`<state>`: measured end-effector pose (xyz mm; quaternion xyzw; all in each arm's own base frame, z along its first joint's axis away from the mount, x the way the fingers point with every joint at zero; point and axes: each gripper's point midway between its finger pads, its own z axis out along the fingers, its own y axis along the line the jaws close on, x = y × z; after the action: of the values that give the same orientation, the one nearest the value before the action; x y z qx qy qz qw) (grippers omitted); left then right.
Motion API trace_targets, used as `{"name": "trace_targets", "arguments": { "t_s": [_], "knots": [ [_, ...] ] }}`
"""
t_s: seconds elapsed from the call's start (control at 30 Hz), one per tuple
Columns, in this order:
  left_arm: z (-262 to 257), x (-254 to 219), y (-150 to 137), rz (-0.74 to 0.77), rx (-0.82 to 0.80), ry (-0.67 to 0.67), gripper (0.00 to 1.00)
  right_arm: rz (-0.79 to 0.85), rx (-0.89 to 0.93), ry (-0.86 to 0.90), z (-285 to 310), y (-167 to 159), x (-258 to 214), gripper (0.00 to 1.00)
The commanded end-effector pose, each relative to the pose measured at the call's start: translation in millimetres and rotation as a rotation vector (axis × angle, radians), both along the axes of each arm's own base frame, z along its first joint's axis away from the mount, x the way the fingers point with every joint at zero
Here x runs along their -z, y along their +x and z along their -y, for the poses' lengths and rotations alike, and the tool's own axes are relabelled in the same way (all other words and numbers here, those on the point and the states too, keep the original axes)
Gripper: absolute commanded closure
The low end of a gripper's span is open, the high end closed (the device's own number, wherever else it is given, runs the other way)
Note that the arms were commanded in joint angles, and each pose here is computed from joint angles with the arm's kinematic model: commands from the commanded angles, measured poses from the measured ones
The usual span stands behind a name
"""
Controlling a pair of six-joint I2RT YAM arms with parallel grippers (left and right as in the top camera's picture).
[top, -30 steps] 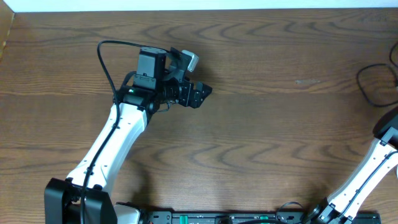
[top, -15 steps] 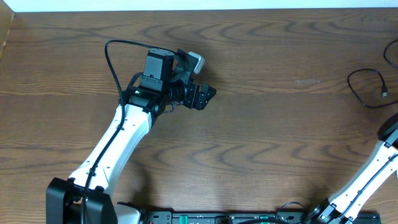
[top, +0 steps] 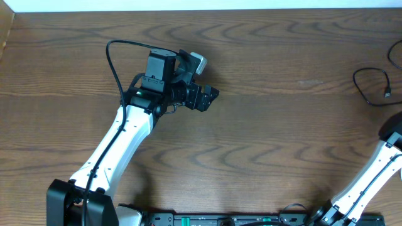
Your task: Untangle cables
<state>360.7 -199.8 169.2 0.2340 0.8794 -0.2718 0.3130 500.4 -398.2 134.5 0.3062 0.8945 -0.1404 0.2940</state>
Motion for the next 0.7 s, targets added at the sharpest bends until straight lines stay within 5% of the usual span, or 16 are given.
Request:
{"name": "trace_targets", "arguments": {
  "t_s": [0.0,0.27,0.67],
  "knots": [
    [0,-5,2,0.035,0.011,0.016,0.07,0.036,-0.018,0.088,-48,23,-7,0.01],
    [-2,-4,2,0.032,0.01,0.018,0.01,-0.119,0.099,0.107,-101,10,5,0.01],
    [-4,-4,1,0.02,0.004,0.015,0.02,-0.1,0.531,-0.027,-119,-92,-115,0.01]
  ]
}}
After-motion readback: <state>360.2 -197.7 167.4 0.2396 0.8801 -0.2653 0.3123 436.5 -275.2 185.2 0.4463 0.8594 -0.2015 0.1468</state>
